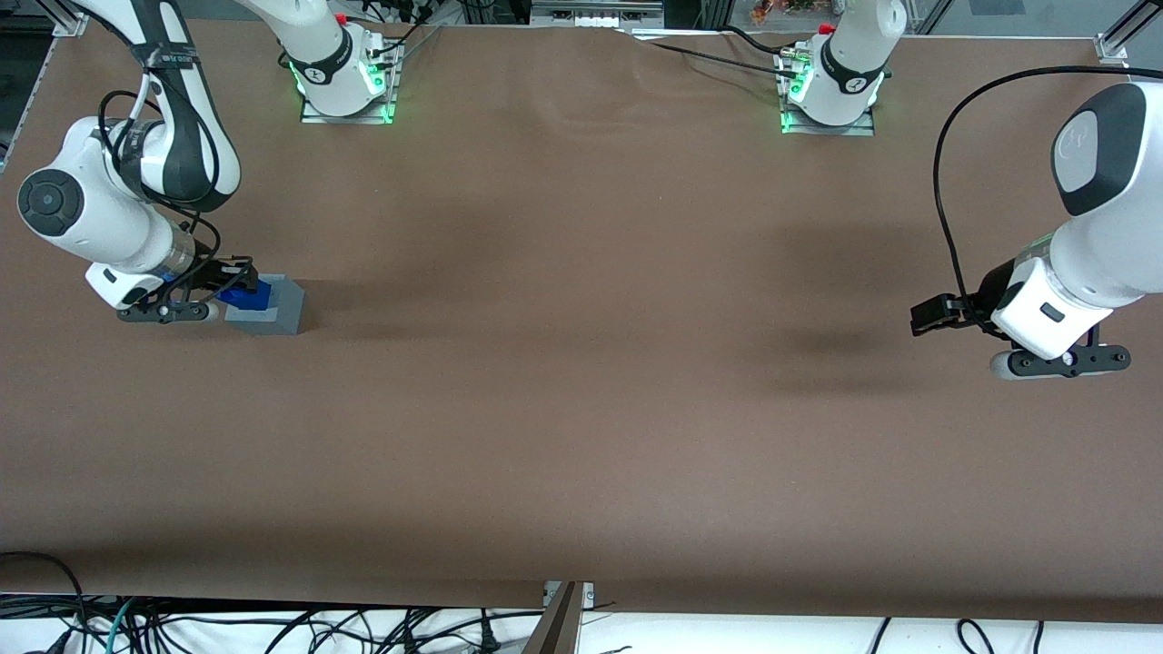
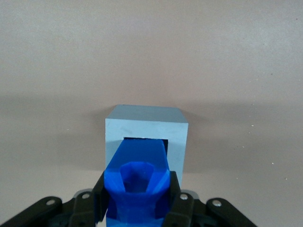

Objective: Insert blue part into gray base with right arm
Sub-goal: 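Lower and press the blue part down into the gray base hole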

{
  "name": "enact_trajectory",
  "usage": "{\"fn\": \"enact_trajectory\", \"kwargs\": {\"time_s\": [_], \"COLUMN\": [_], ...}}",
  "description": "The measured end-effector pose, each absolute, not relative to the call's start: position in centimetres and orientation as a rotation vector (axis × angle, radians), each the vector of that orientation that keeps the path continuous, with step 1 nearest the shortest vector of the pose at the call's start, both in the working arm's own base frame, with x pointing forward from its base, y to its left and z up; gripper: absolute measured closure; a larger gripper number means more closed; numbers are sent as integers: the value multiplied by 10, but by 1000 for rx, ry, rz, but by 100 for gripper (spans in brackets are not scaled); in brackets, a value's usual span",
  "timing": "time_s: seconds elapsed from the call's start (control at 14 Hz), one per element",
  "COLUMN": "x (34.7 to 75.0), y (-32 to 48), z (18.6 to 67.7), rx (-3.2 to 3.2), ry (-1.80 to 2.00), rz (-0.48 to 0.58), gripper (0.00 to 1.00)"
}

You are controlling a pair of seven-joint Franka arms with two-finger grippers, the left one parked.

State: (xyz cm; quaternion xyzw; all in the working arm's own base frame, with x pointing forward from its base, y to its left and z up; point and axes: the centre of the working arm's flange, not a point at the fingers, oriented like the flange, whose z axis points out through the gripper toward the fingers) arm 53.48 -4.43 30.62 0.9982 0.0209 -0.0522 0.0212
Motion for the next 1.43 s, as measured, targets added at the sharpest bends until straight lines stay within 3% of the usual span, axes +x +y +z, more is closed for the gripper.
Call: {"fn": "enact_trajectory", "kwargs": {"time_s": [1.43], "x": [533], "y": [-47], "z": [301], "rx": [3089], "ry": [-11], "rz": [-172], "gripper": [50]}}
